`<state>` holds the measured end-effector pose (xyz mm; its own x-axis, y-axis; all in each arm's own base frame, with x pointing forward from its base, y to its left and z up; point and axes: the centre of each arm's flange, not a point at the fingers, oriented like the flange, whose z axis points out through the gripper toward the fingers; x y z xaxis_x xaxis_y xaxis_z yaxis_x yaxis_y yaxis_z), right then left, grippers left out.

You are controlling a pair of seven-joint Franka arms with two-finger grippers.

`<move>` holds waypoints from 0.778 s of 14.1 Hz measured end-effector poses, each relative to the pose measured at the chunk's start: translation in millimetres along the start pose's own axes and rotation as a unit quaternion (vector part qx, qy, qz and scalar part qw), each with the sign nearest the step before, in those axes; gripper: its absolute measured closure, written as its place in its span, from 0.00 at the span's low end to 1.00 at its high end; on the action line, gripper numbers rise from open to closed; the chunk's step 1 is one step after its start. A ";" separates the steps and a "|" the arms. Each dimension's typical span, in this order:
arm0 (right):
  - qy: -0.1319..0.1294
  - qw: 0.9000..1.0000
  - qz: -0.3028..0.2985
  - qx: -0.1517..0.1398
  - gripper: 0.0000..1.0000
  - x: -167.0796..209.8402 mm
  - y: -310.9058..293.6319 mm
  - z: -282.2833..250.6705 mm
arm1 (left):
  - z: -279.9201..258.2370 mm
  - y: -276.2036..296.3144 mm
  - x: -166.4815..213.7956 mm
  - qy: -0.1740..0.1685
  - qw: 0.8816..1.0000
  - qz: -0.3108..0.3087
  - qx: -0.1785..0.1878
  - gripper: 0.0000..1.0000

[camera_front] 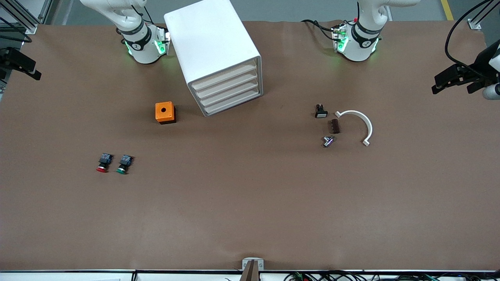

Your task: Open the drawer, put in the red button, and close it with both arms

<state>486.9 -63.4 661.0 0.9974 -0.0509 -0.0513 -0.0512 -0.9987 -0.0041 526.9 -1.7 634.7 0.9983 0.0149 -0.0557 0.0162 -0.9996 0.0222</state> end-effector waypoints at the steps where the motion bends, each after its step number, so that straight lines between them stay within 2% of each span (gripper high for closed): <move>1: 0.000 1.000 0.000 0.000 0.00 0.1 0.0 -0.1 | 0.5 0.0 -0.1 -0.001 1.000 0.000 0.000 0.00; 5: 0.002 1.000 0.000 0.000 0.00 0.5 0.0 -0.4 | 3.6 0.0 -0.7 -0.007 1.000 -0.012 0.000 0.00; 9: 0.005 1.000 0.000 0.000 0.00 1.1 0.0 -0.9 | 16.4 -0.5 -5.2 -0.045 0.999 -0.023 0.002 0.00; 11: 0.006 1.000 -0.001 -0.001 0.00 1.2 -0.3 -1.0 | 40.7 3.4 5.7 -0.070 0.997 -0.028 0.007 0.00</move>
<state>488.2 -63.2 662.0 0.9980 -0.0500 -0.0400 -0.0501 -0.9987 -0.0030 530.3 -6.0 593.8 0.9785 0.0684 -0.1948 0.0701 -0.9975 0.0020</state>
